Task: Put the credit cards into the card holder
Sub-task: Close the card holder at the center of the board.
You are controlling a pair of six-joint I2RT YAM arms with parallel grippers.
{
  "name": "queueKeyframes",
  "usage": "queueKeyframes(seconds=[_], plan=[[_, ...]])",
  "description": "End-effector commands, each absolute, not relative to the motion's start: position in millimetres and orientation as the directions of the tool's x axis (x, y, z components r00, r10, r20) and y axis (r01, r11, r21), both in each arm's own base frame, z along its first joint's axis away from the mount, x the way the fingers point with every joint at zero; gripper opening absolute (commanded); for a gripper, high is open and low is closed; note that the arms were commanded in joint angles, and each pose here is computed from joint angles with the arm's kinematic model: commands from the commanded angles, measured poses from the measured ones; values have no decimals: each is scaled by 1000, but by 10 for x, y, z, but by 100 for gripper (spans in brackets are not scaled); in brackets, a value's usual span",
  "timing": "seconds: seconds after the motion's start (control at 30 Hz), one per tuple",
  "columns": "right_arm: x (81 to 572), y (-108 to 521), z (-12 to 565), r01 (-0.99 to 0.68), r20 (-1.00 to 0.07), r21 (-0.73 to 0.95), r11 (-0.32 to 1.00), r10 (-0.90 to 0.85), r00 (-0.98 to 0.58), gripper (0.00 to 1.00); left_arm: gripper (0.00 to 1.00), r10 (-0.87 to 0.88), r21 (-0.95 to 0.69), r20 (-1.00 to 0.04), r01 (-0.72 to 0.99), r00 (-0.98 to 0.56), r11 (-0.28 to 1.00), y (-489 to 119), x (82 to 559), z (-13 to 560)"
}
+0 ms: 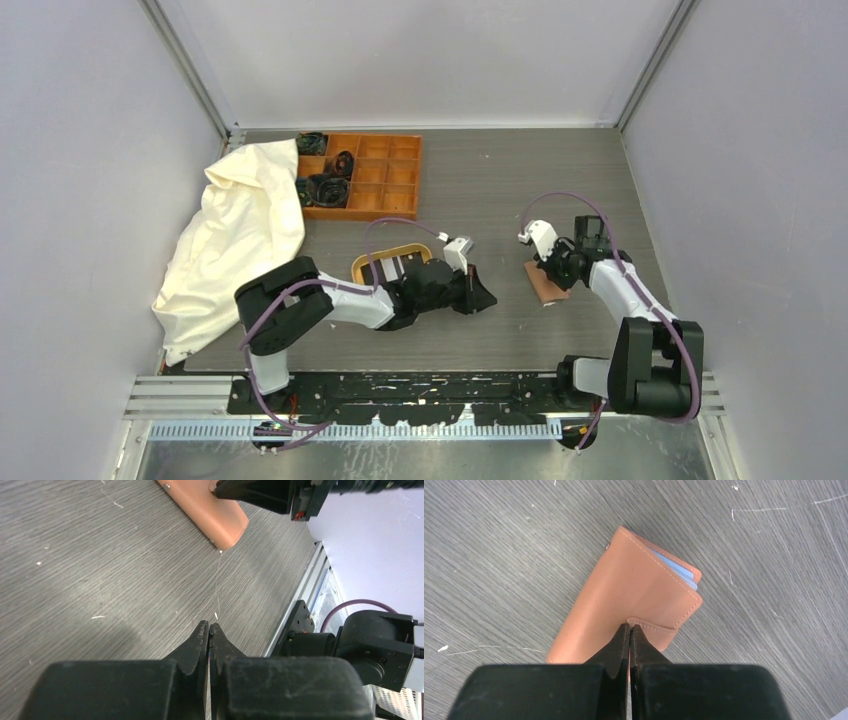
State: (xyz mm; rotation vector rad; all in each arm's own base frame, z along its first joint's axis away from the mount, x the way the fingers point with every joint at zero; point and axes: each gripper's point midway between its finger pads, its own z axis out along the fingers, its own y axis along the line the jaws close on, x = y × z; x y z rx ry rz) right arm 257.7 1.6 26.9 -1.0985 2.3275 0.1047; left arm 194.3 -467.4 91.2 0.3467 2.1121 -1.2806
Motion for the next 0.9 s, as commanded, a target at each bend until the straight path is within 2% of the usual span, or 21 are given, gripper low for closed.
queueKeyframes(seconds=[0.0, 0.23, 0.57, 0.77, 0.87], plan=[[1768, -22, -255, -728, -197, 67, 683, -706, -680, 0, 2, -188, -710, -675, 560, -713, 428, -4671, 1971, 1347], [1771, 16, -264, -727, -163, 98, 679, -710, -685, 0, 2, -186, -706, -679, 563, -710, 429, -4631, 1956, 1368], [1739, -66, -122, -703, -274, 82, 706, -663, -697, 1, 2, -174, -703, -685, 579, -707, 414, -4663, 1935, 1433], [1777, -64, -9, -661, -331, 167, 731, -590, -736, 0, 2, -142, -699, -687, 595, -712, 396, -4768, 1908, 1382], [1905, 28, 141, -673, -395, 207, 710, -568, -722, 1, 2, -118, -677, -705, 616, -699, 403, -4784, 1915, 1340]])
